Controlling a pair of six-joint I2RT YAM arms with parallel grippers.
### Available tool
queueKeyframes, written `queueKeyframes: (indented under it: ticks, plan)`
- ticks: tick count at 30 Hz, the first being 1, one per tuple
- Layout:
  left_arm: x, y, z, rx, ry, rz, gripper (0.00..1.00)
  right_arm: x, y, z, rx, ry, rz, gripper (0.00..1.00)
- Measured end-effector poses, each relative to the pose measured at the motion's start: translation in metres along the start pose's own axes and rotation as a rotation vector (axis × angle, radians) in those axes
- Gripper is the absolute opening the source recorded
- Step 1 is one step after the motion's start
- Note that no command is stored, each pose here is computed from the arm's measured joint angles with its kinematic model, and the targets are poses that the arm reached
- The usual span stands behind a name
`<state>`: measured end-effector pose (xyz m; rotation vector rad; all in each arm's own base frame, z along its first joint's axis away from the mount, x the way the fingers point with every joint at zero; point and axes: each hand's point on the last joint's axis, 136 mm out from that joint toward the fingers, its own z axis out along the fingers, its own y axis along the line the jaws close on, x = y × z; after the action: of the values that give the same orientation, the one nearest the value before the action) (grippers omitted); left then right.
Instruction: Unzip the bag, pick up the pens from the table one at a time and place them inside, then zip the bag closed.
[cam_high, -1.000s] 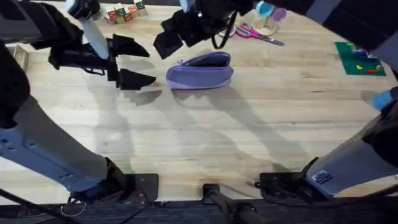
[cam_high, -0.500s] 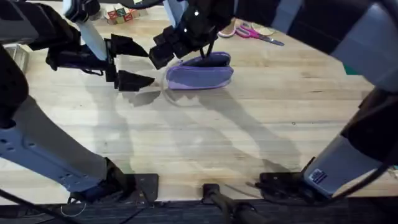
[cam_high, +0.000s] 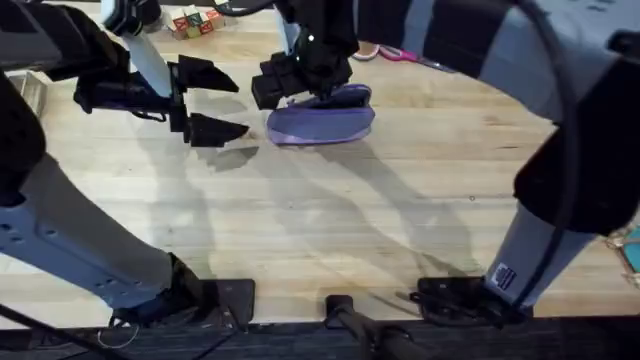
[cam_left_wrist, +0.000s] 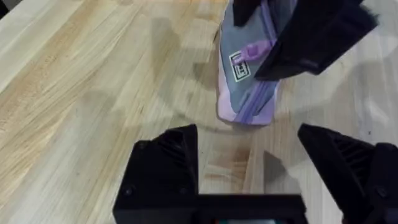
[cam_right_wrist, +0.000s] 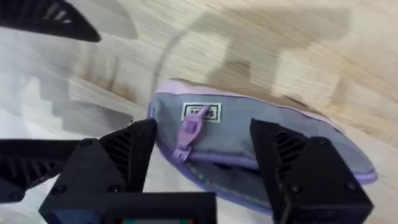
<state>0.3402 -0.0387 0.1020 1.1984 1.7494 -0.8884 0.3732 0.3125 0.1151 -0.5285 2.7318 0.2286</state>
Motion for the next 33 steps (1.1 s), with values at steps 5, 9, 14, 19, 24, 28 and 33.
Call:
queueKeyframes:
  ticks: [5, 9, 14, 19, 24, 28, 33]
  plan:
    - [0.000, 0.000, 0.000, 0.000, 0.000, 0.000, 0.995, 0.008, -0.002, 0.007, 0.015, 0.036, 0.018, 0.781]
    - [0.000, 0.000, 0.000, 0.000, 0.000, 0.000, 0.995, 0.013, -0.004, 0.007, 0.023, 0.055, 0.022, 0.593]
    - [0.000, 0.000, 0.000, 0.000, 0.000, 0.001, 0.995, 0.020, -0.007, 0.006, 0.040, 0.084, 0.026, 0.351]
    - [0.000, 0.000, 0.000, 0.000, 0.000, 0.001, 0.995, 0.022, -0.004, 0.006, 0.046, 0.085, 0.023, 0.034]
    - [0.000, 0.000, 0.000, 0.000, 0.000, 0.001, 0.995, 0.024, 0.001, 0.005, 0.048, 0.086, 0.009, 0.030]
    - [0.000, 0.000, 0.000, 0.000, 0.000, 0.001, 0.995, 0.021, 0.005, 0.000, 0.043, 0.079, 0.004, 0.030]
    - [0.000, 0.000, 0.001, 0.003, 0.000, 0.003, 0.995, 0.010, 0.011, -0.009, 0.029, 0.045, 0.002, 0.030]
